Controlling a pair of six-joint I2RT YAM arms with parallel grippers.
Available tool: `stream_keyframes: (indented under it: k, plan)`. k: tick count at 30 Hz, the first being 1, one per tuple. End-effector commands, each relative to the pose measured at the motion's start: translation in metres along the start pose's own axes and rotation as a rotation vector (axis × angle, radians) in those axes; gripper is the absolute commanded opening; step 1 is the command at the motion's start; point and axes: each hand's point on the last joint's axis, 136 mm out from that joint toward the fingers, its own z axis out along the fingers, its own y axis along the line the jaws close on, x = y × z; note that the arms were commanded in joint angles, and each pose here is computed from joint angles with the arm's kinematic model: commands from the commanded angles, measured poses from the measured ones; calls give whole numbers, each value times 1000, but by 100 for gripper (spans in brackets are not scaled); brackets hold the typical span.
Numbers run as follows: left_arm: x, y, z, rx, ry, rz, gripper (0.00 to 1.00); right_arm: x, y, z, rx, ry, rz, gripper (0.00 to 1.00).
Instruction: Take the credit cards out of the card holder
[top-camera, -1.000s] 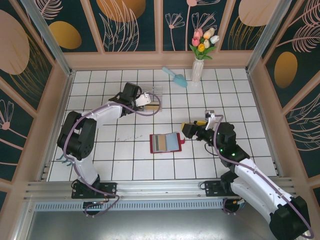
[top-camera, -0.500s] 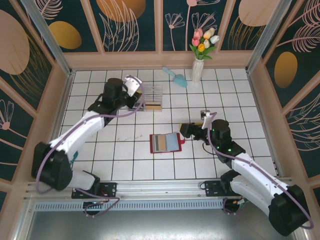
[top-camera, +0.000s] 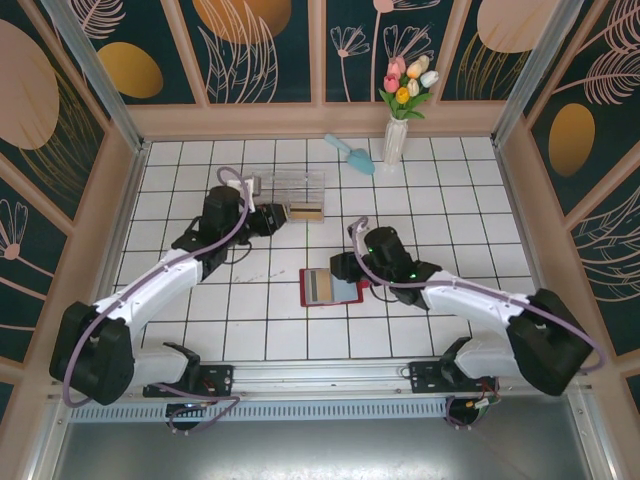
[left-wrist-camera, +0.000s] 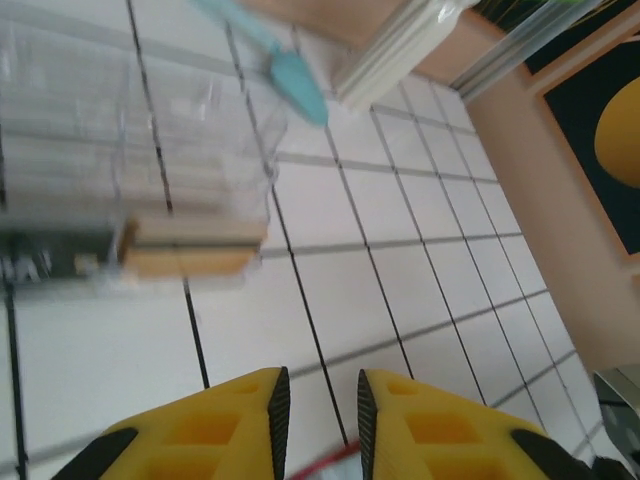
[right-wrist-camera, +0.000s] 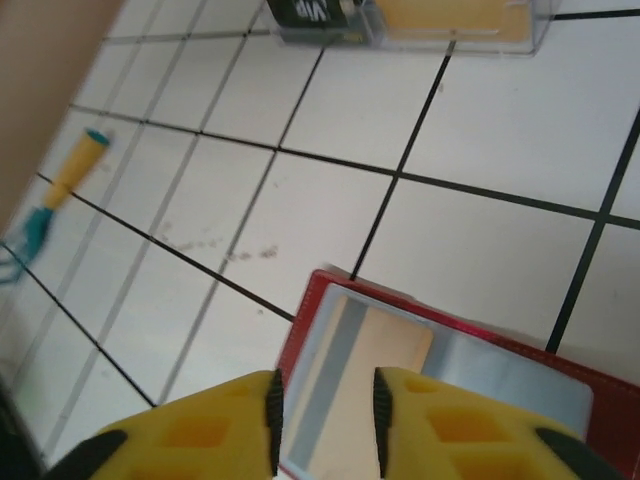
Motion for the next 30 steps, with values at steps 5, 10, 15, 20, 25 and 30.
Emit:
stream_keyframes:
  k: [5,10,15,20,25,30]
  plan:
    - [75,-2,18,32,153,-173,29,28,-16,31,96,132,27,9]
    - [109,6,22,10,195,-238,29,47,-33,43,169,200,39,4]
    - [142,13,28,-5,261,-281,29,62,-45,46,213,244,38,4]
    - [169,15,38,-17,341,-300,30,67,-47,51,219,261,33,4]
    - [178,18,44,-44,375,-292,29,69,-47,52,224,264,28,4]
    - [181,27,44,-96,378,-283,30,69,-47,51,224,261,26,4]
